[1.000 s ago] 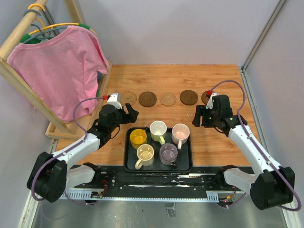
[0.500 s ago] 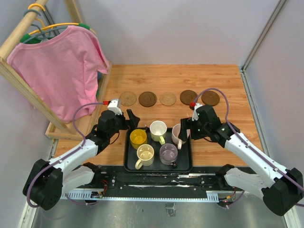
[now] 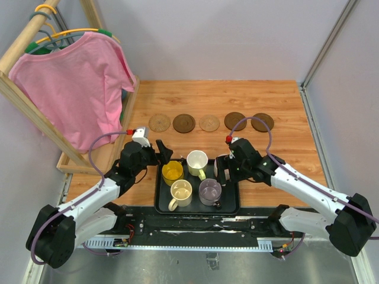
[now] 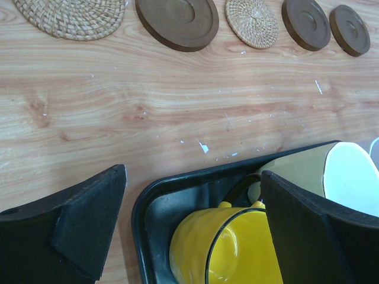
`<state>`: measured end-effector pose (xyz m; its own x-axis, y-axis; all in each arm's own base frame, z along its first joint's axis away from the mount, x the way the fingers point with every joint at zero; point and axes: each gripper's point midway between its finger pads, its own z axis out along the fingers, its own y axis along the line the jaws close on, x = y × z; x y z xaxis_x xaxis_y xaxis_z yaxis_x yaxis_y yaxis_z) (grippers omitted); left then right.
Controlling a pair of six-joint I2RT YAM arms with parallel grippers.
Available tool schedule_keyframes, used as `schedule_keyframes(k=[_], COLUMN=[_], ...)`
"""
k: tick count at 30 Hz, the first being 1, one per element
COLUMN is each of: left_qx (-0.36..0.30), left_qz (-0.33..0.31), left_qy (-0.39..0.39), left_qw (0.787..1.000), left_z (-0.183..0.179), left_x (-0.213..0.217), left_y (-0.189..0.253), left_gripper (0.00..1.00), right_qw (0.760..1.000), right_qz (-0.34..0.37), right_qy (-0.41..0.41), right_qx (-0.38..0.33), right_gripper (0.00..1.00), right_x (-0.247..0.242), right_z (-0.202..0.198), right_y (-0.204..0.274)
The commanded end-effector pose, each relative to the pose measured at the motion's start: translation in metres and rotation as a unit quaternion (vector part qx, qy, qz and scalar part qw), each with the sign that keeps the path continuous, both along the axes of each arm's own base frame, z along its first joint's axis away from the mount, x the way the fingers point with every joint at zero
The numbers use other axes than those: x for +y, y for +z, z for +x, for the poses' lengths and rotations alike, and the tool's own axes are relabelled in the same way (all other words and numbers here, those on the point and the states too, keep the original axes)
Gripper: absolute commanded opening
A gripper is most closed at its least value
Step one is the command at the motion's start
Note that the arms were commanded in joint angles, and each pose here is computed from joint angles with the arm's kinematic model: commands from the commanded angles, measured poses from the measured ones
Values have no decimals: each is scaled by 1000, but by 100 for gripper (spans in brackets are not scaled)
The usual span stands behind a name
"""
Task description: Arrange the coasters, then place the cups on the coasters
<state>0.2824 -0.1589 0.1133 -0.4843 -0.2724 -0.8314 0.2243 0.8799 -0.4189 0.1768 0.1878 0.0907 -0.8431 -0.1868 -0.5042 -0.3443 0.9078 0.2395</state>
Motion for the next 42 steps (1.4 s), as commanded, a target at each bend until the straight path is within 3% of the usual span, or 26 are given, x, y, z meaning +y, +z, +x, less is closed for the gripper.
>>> schedule_keyframes(k=[1,7,34,38,42], left_qx=[-7,-4,4,3,4], left_qz=[-7,-11,-11,-12,-11], left_qy=[-2,-3,-3,-3,-2], left_qw=[1000,1000,1000,1000,1000], left_z=[-1,0,-5,-5,-6], left_x=[-2,-4,-3,-3,-2], left_y=[3,0,-6,-5,-7], left_gripper=[100,100,100,100,100], right_qw=[997,993,996,993,991], right_qz=[-68,-97,18,2,-33], right_qy=[-37,-62,-60,-89,-107], right_qx=[7,-3,-68,-83,-79], right_gripper=[82,71,73,70,61], right_x=[-21,-38,-24,-39,-54], right_z=[0,0,-3,-2,-3], right_y=[-21,-26,13,13,8])
